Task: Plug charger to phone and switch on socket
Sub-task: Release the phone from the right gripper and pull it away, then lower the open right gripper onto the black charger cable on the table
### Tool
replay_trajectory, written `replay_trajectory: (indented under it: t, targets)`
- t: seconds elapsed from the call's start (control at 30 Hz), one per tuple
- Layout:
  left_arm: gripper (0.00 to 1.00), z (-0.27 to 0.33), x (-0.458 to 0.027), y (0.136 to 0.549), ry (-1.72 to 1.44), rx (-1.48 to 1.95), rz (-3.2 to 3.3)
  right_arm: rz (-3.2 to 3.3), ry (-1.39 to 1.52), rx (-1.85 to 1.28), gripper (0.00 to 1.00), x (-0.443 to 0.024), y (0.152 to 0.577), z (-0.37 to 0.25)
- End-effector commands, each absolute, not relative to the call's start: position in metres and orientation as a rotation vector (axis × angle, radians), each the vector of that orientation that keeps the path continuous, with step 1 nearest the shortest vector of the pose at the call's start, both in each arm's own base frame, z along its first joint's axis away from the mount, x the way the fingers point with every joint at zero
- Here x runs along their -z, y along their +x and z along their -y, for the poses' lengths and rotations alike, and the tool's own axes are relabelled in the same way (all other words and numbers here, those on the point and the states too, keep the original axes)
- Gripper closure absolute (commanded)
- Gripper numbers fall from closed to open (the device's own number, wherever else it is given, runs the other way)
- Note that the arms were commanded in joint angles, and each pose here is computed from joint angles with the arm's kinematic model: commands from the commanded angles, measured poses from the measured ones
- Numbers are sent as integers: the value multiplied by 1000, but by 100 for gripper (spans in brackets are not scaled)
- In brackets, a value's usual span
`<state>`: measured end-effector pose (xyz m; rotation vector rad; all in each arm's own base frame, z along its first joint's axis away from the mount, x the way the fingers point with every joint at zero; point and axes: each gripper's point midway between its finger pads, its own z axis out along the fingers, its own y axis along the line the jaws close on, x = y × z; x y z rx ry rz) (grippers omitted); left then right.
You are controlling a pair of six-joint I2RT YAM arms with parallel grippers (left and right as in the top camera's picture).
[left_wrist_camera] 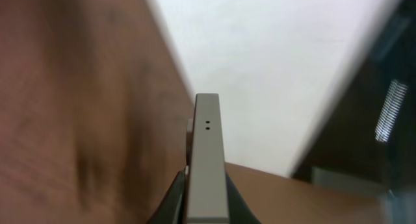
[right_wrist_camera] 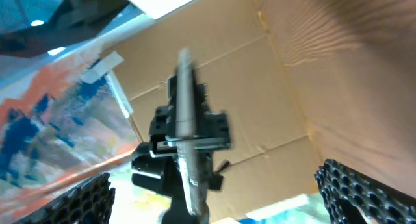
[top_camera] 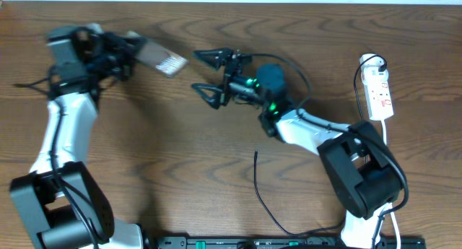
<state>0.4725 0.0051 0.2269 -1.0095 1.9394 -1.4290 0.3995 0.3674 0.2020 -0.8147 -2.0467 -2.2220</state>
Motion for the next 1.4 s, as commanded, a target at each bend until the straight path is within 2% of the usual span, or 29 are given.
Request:
replay_trajectory:
  t: [0.0, 0.1, 0.2, 0.5, 0.6, 0.7, 0.83, 1.03, 1.17, 1.37]
  targets:
    - [93, -11, -284, 439, -603, 1711, -1912, 2236, -512, 2245, 1, -199, 400, -346]
    - [93, -15, -305, 409, -331, 1806, -1913, 2375, -320, 2219, 1, -183, 399, -333]
    - [92, -21, -306, 407, -348, 1797, -1906, 2506, -144, 2196, 1, -168, 398, -324]
    - [93, 7, -305, 407, -166, 1764, -1914, 2717, -103, 1885, 1, -113, 398, -290]
    - [93, 16, -305, 407, -113, 1758, -1914, 2839, -140, 1635, 1, -96, 399, -275]
    - [93, 23, -305, 408, -86, 1755, -1916, 3029, -181, 1221, 1, -84, 399, -249]
    - [93, 30, -303, 411, -88, 1750, -1920, 3188, -177, 753, 1, -102, 397, -218]
    - [93, 42, -294, 409, -36, 1734, -1929, 3163, -68, 453, 1, -112, 360, -215]
    - [93, 50, -281, 404, -2, 1730, -1946, 3118, -82, 201, 1, -92, 325, -214]
    - [93, 52, -273, 401, -8, 1734, -1959, 3046, -37, 75, 1, -62, 283, -222]
